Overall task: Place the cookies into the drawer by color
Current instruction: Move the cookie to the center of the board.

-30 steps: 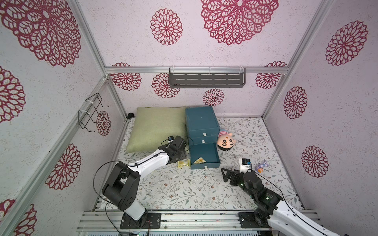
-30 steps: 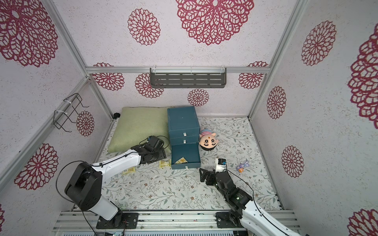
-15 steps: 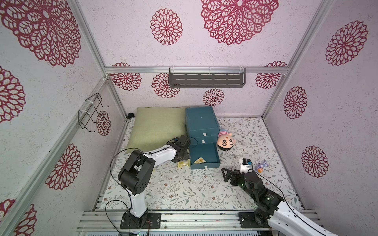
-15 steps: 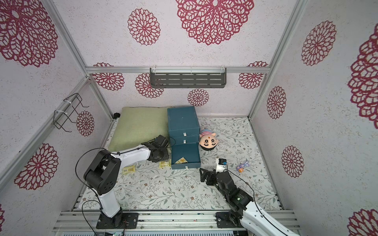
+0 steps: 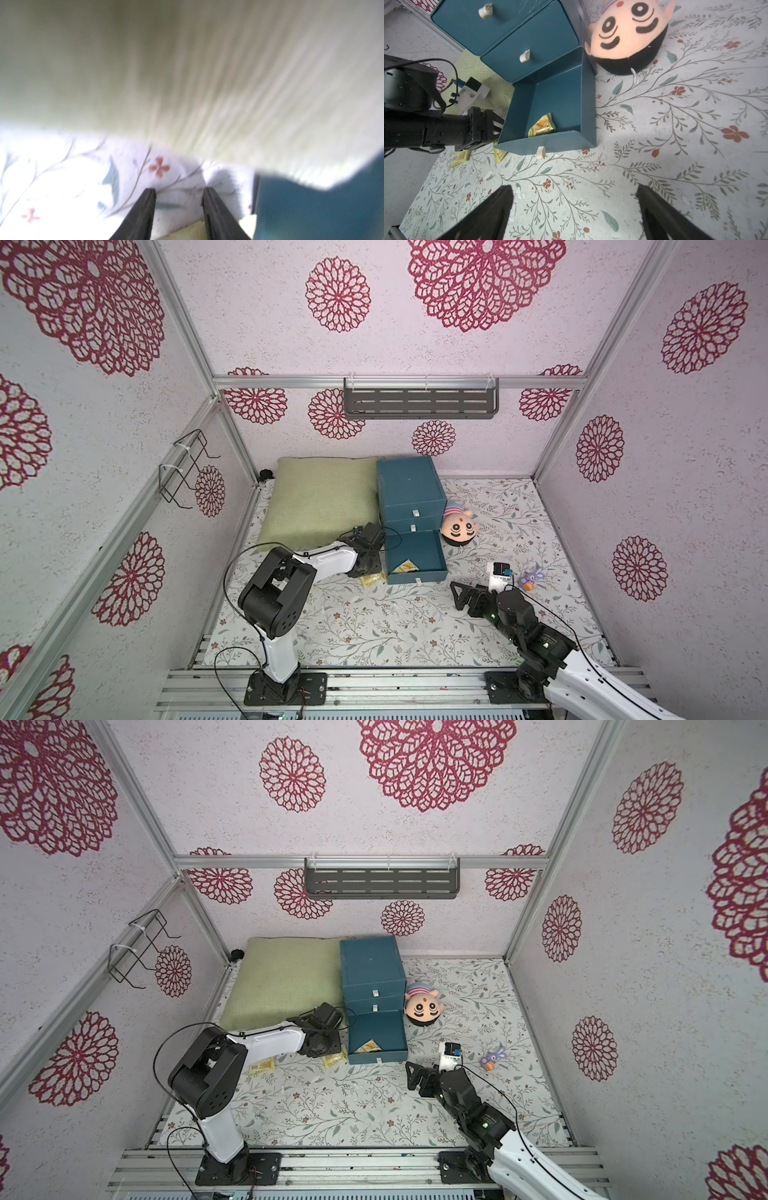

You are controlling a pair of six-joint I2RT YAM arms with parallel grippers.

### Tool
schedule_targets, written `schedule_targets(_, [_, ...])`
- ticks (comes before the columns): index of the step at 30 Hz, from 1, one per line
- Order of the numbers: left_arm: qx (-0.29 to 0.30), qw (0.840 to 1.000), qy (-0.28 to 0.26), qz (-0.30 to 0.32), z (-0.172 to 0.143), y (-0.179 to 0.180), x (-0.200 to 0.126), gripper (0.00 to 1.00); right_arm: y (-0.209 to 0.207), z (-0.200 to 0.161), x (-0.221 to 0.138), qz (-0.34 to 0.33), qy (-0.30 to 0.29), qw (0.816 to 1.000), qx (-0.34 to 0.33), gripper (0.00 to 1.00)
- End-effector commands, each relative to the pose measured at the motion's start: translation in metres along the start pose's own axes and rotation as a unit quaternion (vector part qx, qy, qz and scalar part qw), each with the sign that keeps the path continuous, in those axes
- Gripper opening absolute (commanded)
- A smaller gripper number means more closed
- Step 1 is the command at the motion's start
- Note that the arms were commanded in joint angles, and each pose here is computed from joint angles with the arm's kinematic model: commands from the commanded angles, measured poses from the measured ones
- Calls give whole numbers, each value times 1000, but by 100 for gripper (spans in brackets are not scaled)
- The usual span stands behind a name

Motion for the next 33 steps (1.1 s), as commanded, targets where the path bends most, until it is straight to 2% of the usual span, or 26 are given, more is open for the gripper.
schedule_targets(1, [1, 1000, 14, 5, -23, 5, -3, 45, 5, 8, -2, 10, -13, 1000, 11, 99])
schedule_targets(10, [-4, 1000, 15, -8, -65, 12, -20, 45, 6, 4, -2, 18, -7, 1000, 16, 99])
schedule_targets(22, [1, 998, 30, -63, -118, -16, -41, 48, 40, -24, 9, 130, 68, 989, -17, 97])
schedule_targets(27, [-3, 998, 29, -56, -123, -5, -42, 49, 53, -35, 10, 170, 93, 980, -33, 94])
schedule_targets(33, [0, 999, -5, -35, -101, 10, -55, 51, 69, -48, 11, 190, 119, 972, -63, 92])
Point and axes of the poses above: each gripper's point midway between its finger pads, its own x axis out along the fingers, its own y axis along the line the jaws close on, z = x × y, the point moved 2 cm from there along -x, back along the fingers, and after that the axes turned 3 degrees about -x, right-handed, at the moved point
